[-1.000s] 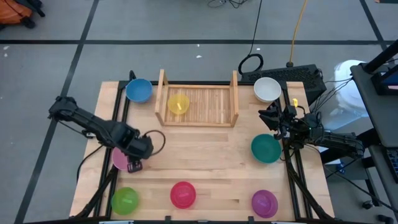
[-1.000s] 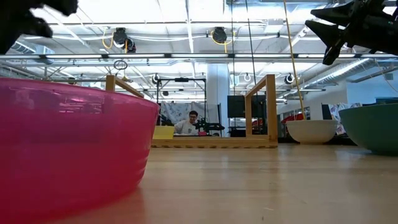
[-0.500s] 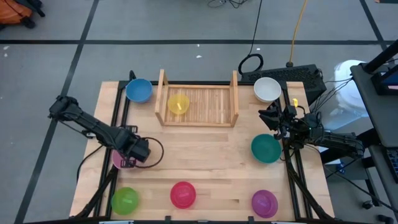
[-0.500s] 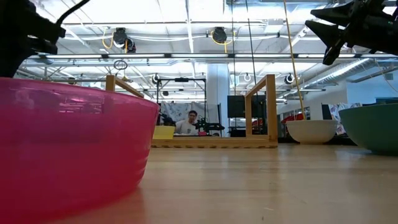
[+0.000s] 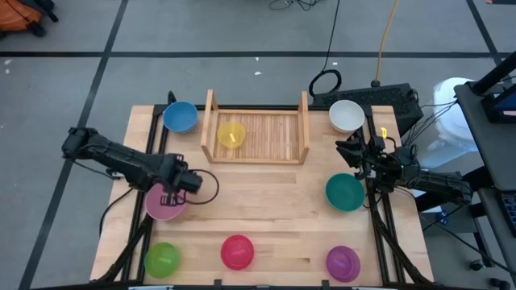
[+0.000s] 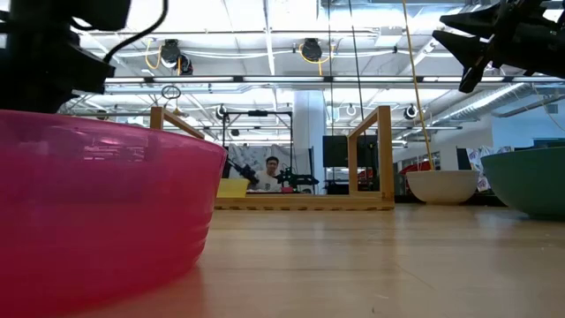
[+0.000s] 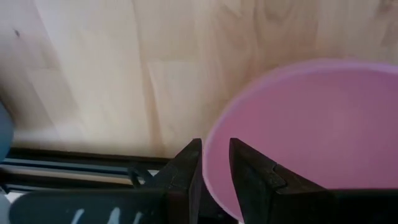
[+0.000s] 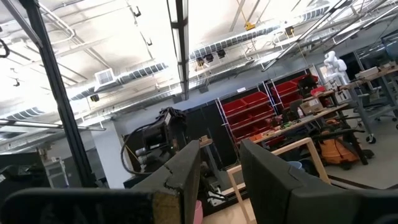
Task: Place and stack bowls onto a shelf
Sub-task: Put the pink bowl on the shelf
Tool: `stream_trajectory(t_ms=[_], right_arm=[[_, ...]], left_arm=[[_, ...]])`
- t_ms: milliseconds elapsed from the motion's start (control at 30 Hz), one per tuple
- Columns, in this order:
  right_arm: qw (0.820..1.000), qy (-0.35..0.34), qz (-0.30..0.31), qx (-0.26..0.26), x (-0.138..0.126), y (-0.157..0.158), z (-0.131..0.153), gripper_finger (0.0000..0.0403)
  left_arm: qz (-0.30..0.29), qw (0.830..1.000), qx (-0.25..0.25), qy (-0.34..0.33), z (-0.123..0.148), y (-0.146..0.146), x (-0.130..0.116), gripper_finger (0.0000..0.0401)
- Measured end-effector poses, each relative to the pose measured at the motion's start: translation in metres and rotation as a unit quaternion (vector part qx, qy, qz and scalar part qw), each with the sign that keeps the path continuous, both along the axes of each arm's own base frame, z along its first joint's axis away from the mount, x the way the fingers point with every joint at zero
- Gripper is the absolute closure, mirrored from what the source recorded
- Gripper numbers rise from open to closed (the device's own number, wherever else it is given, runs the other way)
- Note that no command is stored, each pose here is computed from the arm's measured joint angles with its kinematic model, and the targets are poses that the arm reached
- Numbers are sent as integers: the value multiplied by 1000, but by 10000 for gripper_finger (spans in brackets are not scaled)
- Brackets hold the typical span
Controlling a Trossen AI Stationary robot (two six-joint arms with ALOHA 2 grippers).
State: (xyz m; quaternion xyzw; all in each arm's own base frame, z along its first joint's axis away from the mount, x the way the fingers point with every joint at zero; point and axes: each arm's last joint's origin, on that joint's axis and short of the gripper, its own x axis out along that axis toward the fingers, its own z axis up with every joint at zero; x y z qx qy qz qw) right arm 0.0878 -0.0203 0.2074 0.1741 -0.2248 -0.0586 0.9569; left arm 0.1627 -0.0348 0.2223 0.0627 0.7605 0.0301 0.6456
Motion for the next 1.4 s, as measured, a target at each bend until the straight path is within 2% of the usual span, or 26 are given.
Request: stream_trajectory(t_ms=[67, 233, 500, 767, 1400], right_arm=[[1000, 0, 0, -1, 0, 0, 0, 293], [1000, 1, -1, -3, 0, 0, 0, 293], [1000, 1, -1, -4, 0, 0, 0, 293], [1000, 1, -1, -4, 0, 0, 0, 293], [1000, 2, -2, -7, 0, 0, 0, 293]], left_arm=[[5, 1000, -10, 3, 0, 5, 1, 313], [29, 997, -70, 12, 0, 14, 3, 313], [19, 997, -71, -9, -1, 23, 7, 313], [29, 995, -96, -6, -1, 24, 7, 313], [33, 994, -108, 2, -10, 24, 4, 313]])
